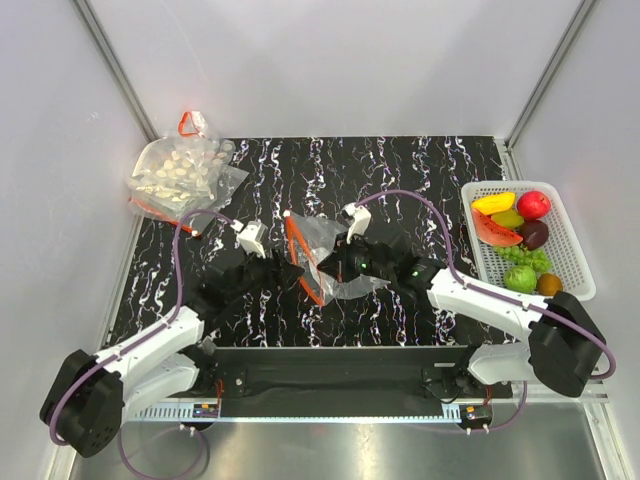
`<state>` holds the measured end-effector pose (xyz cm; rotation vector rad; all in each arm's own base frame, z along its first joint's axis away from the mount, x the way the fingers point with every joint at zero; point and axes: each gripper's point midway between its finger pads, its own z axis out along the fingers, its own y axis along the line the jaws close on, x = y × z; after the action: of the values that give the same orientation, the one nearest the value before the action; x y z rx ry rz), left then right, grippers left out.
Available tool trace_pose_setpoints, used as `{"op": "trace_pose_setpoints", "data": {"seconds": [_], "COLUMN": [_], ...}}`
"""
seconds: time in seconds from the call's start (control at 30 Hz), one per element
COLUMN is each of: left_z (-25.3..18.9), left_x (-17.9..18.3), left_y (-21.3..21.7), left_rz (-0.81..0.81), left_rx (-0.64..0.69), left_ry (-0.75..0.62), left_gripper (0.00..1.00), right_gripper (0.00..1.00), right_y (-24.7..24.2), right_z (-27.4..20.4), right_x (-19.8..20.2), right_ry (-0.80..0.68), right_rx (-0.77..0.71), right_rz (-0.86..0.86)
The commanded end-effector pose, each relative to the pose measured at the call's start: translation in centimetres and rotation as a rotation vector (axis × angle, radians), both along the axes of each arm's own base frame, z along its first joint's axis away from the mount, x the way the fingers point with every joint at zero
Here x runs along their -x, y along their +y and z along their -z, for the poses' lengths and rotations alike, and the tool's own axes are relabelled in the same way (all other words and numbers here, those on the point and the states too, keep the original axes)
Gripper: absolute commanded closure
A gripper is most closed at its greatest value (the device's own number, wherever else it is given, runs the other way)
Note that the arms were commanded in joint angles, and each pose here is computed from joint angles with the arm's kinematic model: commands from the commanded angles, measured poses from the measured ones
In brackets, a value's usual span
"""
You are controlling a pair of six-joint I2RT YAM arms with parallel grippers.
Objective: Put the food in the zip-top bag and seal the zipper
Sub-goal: Open the zipper of the food storage bag.
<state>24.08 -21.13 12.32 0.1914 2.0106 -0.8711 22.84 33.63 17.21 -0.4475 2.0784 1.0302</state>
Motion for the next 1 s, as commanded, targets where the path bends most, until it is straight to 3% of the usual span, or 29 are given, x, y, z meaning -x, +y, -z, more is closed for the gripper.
{"op": "trace_pose_setpoints", "data": {"seconds": [0.0,0.3,0.4,0.43,0.5,0.63,0.7,0.73,0.77,0.87,0.93,0.97], "left_z": [-3.1,-3.4,-4.0,-4.3,-4.8,-5.3,-6.2,-5.8,-7.5,-9.6,-9.1,-10.9], "left_x": [-1.1,-1.2,-1.3,-1.2,-1.4,-1.8,-2.6,-2.5,-2.6,-2.1,-1.3,-1.5], "left_y": [-0.9,-1.5,-2.6,-3.1,-3.7,-3.8,-3.1,-2.7,-2.4,-2.2,-2.0,-2.2], "left_rz": [0.013,0.021,0.053,0.072,0.078,0.064,0.012,-0.012,-0.029,-0.102,-0.136,-0.144], "left_rx": [0.044,0.079,0.132,0.151,0.18,0.19,0.162,0.127,0.112,-0.009,-0.131,-0.144], "left_ry": [-0.083,-0.076,-0.049,-0.041,-0.02,-0.006,-0.034,-0.014,-0.062,-0.112,-0.094,-0.121], "left_gripper": [0.3,0.3,0.41,0.51,0.59,0.95,1.0,1.0,1.0,1.0,1.0,1.0], "right_gripper": [1.0,1.0,1.0,1.0,1.0,1.0,1.0,0.93,0.72,0.47,0.4,0.37], "right_y": [1.0,0.5,0.6,0.5,0.4,-0.1,-0.9,-1.3,-1.9,-3.2,-3.6,-3.8], "right_z": [-2.7,-2.1,-2.5,-2.6,-2.9,-3.2,-3.0,-3.0,-2.4,-2.9,-4.4,-4.5], "right_x": [0.9,2.5,3.0,3.0,3.2,3.0,2.5,2.2,2.2,1.9,1.5,1.6], "right_ry": [-0.035,-0.022,-0.03,-0.034,-0.043,-0.056,-0.057,-0.059,-0.047,-0.075,-0.117,-0.116], "right_rx": [-0.095,-0.093,-0.106,-0.107,-0.116,-0.115,-0.088,-0.075,-0.04,0.013,0.023,0.039], "right_rz": [-0.055,-0.117,-0.141,-0.142,-0.142,-0.118,-0.068,-0.044,-0.021,0.017,0.027,0.026]}}
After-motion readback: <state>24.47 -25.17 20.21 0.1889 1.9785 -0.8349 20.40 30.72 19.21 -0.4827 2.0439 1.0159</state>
